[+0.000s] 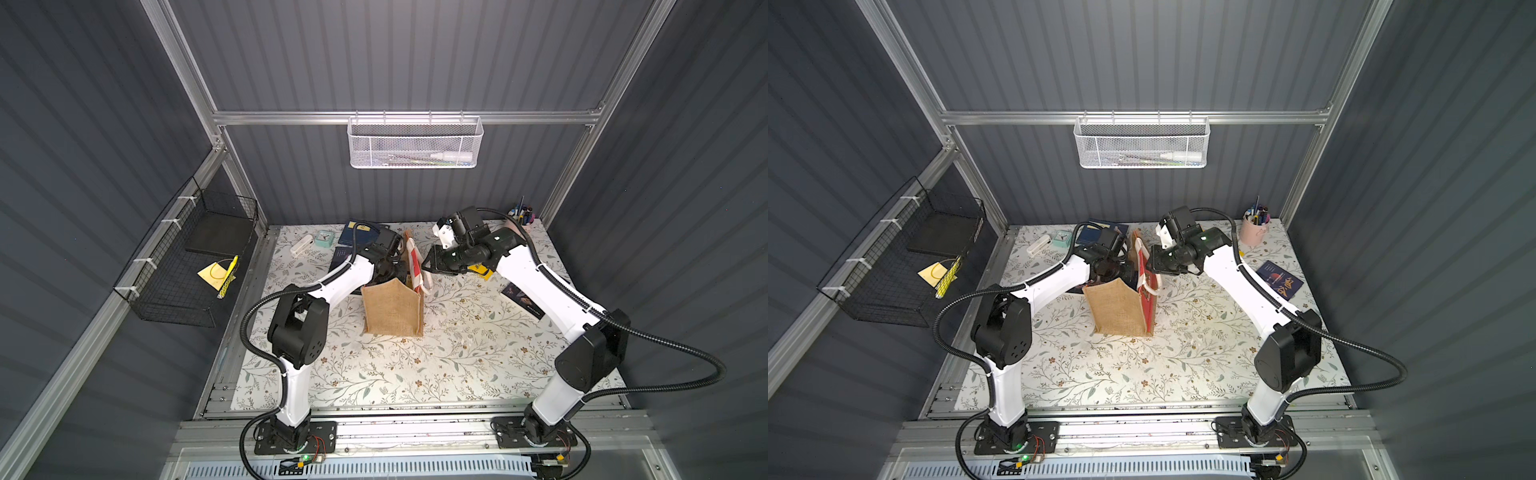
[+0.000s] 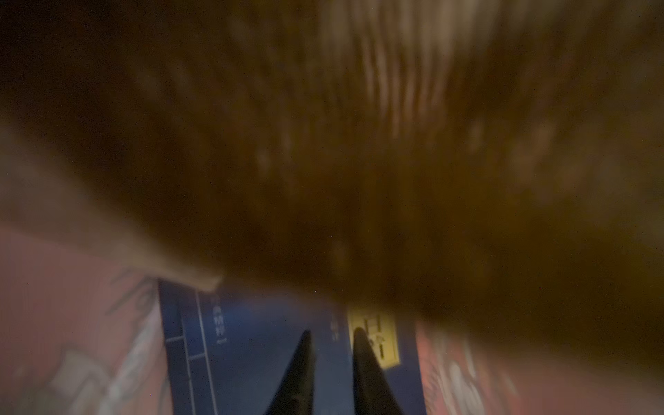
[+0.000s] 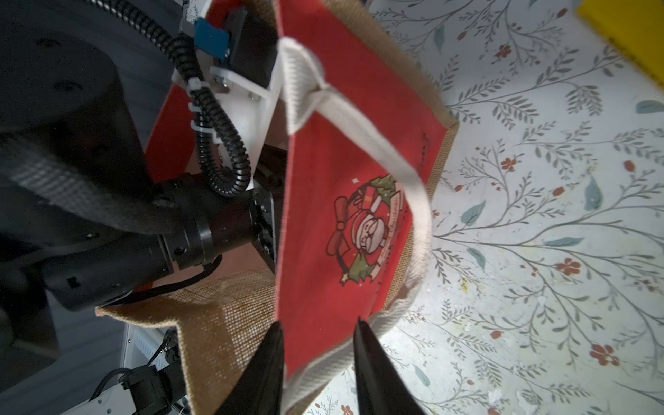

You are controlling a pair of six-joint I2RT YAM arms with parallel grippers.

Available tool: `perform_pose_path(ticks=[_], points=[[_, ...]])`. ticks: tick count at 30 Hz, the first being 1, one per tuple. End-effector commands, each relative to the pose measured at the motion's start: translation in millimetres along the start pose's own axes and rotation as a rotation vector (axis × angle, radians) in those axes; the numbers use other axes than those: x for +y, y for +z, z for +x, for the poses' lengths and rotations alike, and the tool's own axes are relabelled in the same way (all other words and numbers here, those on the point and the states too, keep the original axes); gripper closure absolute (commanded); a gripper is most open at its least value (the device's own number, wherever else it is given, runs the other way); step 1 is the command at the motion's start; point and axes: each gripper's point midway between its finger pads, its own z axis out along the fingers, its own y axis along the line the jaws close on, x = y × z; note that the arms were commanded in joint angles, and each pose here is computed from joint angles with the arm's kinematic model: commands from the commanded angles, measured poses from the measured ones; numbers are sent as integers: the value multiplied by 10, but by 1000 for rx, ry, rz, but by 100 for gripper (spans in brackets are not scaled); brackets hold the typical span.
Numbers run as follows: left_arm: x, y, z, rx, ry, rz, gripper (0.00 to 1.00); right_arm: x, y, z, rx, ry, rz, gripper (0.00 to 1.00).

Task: Put the books into the canvas bag
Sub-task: Place the book in the canvas bag.

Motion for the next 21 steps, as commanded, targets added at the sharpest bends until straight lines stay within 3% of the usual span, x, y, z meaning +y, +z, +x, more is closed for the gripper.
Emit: perform_pose_path(ticks=[1,6,8,15,21], points=[[264,225,432,157,-17,-93,68,-161,-210,-130,-57,-8,35,58],[144,-200,119,63,18,-86,55,-700,-240,-319,-127,18,136,40],[68,-444,-45,5,30,-75,51,-920,-202,-368,-130,17,190,37],[-259,-1296,-466,-215,34,33,47,-1502,126,-636,-95,-5,303,28],[-662,-1614,-572,-322,116,72,47,-2047,408,-914,-67,38,374,24]])
